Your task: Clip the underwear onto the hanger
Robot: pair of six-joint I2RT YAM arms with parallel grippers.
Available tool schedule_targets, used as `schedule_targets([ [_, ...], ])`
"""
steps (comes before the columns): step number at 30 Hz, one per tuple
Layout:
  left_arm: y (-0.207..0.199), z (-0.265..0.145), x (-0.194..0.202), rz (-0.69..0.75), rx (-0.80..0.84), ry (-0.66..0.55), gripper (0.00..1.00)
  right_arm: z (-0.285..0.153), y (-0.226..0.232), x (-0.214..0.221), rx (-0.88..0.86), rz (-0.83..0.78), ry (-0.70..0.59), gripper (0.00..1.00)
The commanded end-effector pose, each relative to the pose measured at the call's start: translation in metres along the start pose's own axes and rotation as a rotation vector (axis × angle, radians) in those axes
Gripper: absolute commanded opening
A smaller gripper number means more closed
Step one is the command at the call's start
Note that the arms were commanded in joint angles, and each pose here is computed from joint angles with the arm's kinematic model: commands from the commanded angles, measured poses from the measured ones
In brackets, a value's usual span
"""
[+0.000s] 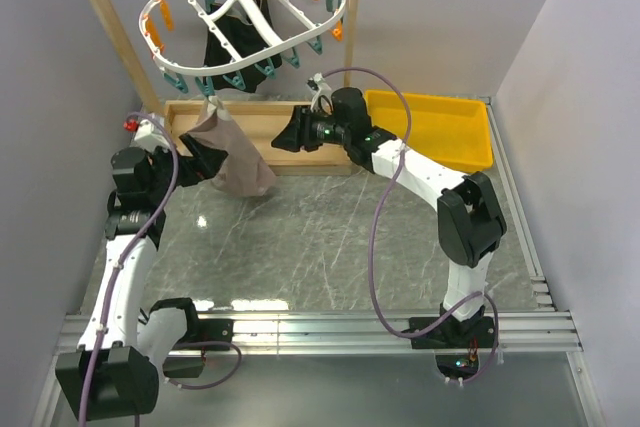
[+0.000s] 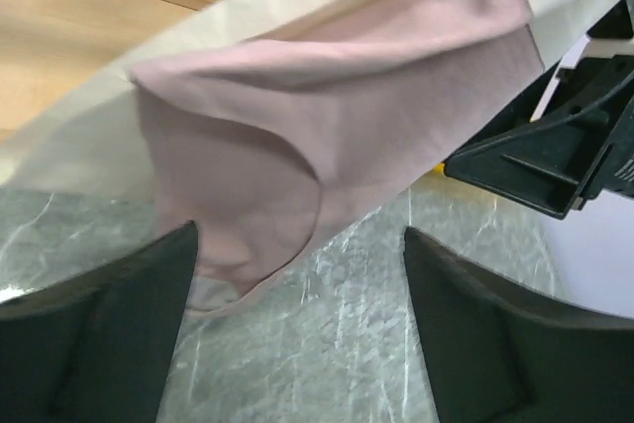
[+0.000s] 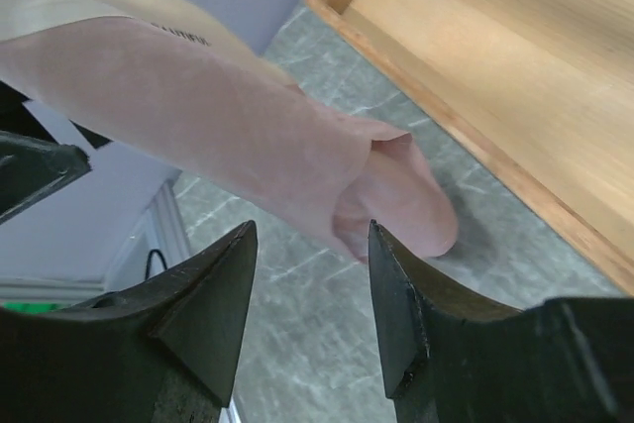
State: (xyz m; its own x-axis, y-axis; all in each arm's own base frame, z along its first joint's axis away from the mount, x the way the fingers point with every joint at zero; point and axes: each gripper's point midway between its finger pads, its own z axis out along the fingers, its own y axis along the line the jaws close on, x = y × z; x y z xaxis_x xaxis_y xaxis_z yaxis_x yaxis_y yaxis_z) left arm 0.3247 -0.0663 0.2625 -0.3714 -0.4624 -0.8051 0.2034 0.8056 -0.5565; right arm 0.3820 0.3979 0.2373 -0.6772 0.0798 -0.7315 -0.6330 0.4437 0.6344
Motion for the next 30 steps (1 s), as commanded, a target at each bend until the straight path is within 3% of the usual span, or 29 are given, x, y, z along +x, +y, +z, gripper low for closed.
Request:
schedule_targets([
  [1,0.002,-0.016,-0.023,0.011,-0.022,-0.130,0.82,0.000,0.038,-0.039,-0.120,-0.046,-0.085,0.56],
  [5,0.026,-0.028,-0.019,-0.068,-0.113,-0.117,0.63,0.007,0.043,-0.036,-0.157,-0.086,-0.060,0.57],
  [7,0.042,-0.033,-0.017,-0.100,-0.171,-0.126,0.58,0.009,0.049,-0.038,-0.185,-0.108,-0.054,0.58],
  [12,0.066,-0.030,-0.012,-0.132,-0.236,-0.097,0.56,0.016,0.056,-0.031,-0.211,-0.140,-0.019,0.61],
  [19,0.079,-0.013,0.001,-0.060,-0.188,-0.008,0.57,0.013,0.055,-0.027,-0.207,-0.166,-0.002,0.61],
  [26,0.041,-0.020,-0.007,0.039,-0.005,-0.046,0.55,0.012,0.055,-0.030,-0.202,-0.213,-0.019,0.60],
  [30,0.051,-0.022,-0.001,0.031,-0.061,-0.029,0.53,0.024,0.059,-0.031,-0.235,-0.205,-0.014,0.60],
])
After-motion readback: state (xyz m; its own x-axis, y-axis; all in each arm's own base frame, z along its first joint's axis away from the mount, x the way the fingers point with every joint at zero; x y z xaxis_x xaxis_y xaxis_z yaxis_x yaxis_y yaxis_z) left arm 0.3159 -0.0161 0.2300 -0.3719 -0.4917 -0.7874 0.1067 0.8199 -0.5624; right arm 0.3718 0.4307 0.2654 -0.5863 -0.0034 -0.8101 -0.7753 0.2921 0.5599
